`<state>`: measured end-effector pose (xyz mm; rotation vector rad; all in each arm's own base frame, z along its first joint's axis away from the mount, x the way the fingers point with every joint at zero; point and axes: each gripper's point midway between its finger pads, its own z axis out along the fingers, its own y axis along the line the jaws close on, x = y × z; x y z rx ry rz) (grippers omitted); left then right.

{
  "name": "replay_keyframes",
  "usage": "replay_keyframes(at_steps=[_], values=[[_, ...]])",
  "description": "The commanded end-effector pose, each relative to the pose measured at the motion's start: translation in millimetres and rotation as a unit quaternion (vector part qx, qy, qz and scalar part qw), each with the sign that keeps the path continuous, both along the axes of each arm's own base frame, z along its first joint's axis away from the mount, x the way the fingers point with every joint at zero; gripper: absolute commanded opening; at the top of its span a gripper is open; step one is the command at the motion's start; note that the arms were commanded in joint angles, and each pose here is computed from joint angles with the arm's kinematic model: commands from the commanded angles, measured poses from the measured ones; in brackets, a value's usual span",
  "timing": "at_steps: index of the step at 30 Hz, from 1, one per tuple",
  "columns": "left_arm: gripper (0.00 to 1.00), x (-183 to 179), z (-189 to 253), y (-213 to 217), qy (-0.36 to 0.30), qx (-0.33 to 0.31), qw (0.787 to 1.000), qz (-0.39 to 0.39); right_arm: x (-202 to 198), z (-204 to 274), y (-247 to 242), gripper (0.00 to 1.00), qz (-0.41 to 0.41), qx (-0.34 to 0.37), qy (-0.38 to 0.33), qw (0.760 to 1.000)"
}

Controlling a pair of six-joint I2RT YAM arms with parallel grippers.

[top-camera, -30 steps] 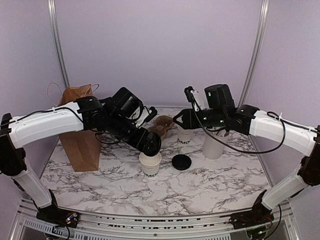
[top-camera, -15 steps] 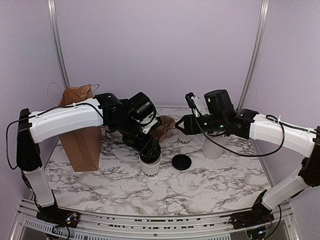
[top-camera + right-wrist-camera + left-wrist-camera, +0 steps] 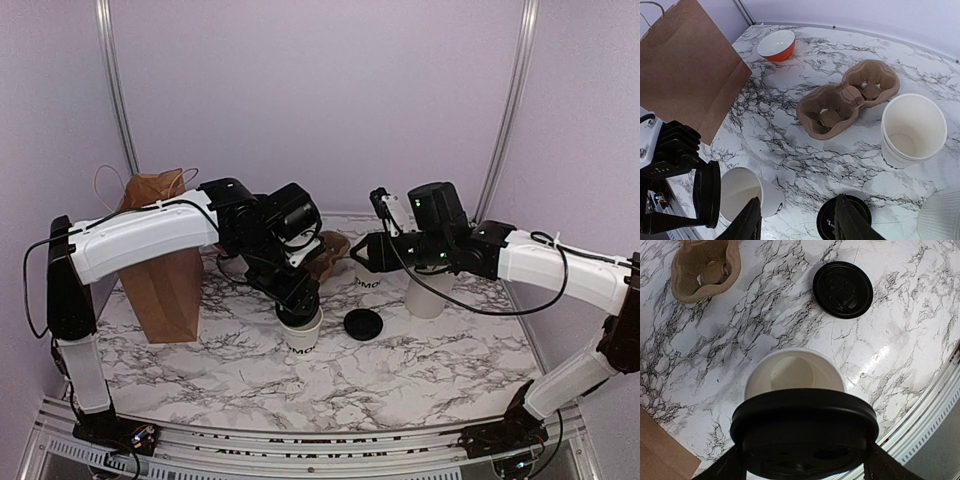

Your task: Pack the takeout coffee

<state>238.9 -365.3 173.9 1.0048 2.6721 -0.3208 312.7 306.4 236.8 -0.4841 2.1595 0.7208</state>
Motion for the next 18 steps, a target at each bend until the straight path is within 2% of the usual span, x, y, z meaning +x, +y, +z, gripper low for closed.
replay_keyframes(at_steps=[1,18], values=[[0.8,-2.6,-3.1,5.6,0.002,0.034,0.999,-0.004,2.8,9.8,-1.0,0.49,0.003,0.012,-0.018,1.0],[0.8,2.2,-9.9,2.1,0.003,0.061,0.998,-0.002,-0.3,4.5,-4.6,0.49,0.007,0.016,-0.014,1.0]])
